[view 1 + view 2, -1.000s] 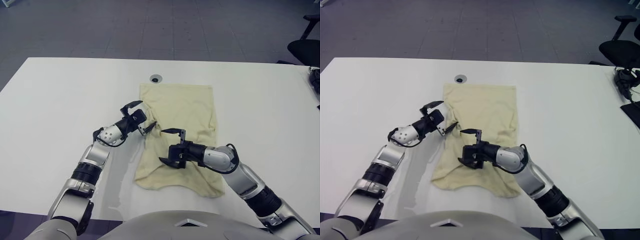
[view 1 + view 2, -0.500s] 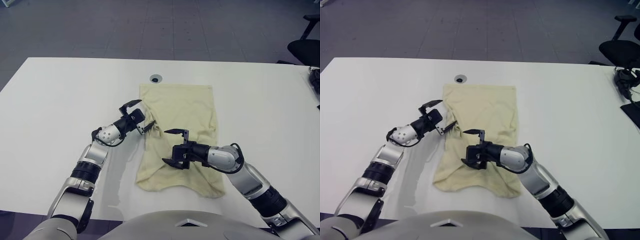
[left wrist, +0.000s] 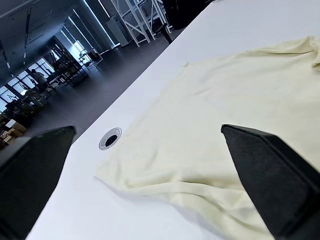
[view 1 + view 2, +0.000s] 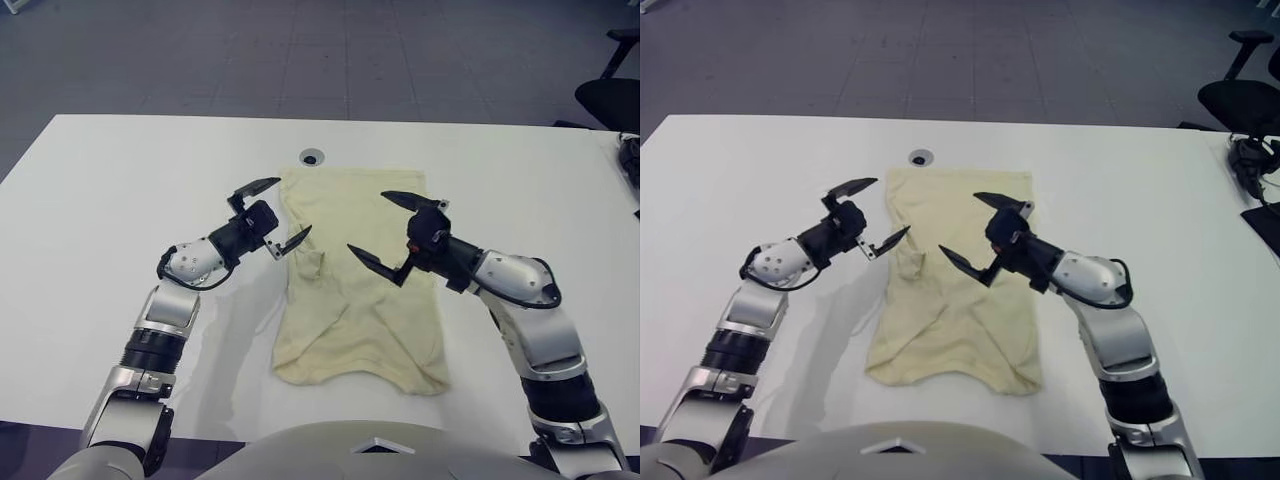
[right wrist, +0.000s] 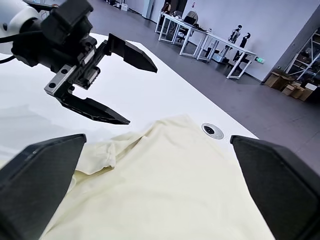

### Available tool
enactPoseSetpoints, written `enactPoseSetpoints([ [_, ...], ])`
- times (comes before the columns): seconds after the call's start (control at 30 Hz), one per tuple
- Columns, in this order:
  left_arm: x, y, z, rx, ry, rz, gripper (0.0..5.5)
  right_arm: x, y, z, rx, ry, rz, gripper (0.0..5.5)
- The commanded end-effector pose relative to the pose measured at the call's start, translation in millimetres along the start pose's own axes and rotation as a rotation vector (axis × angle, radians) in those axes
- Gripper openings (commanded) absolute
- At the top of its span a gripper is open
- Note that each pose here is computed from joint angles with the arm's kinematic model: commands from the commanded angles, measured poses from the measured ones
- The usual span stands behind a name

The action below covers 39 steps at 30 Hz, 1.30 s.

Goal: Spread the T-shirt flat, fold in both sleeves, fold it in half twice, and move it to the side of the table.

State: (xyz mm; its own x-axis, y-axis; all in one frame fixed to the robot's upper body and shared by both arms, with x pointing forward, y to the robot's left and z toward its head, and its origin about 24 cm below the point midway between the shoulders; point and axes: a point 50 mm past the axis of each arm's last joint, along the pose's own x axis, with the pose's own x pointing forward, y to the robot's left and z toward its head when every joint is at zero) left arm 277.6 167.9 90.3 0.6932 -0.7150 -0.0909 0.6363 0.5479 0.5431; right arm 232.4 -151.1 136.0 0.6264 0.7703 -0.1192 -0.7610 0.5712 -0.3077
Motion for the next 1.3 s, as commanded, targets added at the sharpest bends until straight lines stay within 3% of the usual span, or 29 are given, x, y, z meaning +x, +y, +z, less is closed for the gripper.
enactPoseSetpoints([
  [0.03,-20.4,1.0,9.4,0.070,0.025,-0.044,5.40,-23.1,-1.3,-0.7,-0.025,0.086,-0.037,5.36],
  [0.13,-40.9,-10.7,23.5,0.107,0.016,-0.153,5.40,-40.4,8.0,-1.5,-0.037,0.151,-0.078,5.36],
  [0.3,-91.6,-61.5,39.8,0.131,0.056,-0.456,5.40,-56.2,37.0,-6.1,0.004,0.211,-0.099,5.36],
  [0.43,-112.7,-80.3,35.8,0.234,0.181,-0.554,5.40,-55.2,31.6,-19.0,0.032,0.194,-0.259,5.36],
  [0.63,-122.6,-104.7,39.7,0.312,0.220,-0.668,5.40,-58.3,-1.9,-26.5,0.120,0.107,-0.605,5.36],
  [0.9,-127.9,-122.7,43.8,0.274,0.221,-0.712,5.40,-56.4,-6.9,-27.2,0.124,0.084,-0.646,5.36],
  [1.07,-122.7,-127.1,29.4,0.259,0.271,-0.710,5.40,-56.5,-7.1,-26.9,0.115,0.089,-0.653,5.36],
  [1.3,-118.4,-125.9,13.8,0.190,0.360,-0.682,4.04,-52.6,-6.3,-24.4,0.109,0.071,-0.652,5.40],
])
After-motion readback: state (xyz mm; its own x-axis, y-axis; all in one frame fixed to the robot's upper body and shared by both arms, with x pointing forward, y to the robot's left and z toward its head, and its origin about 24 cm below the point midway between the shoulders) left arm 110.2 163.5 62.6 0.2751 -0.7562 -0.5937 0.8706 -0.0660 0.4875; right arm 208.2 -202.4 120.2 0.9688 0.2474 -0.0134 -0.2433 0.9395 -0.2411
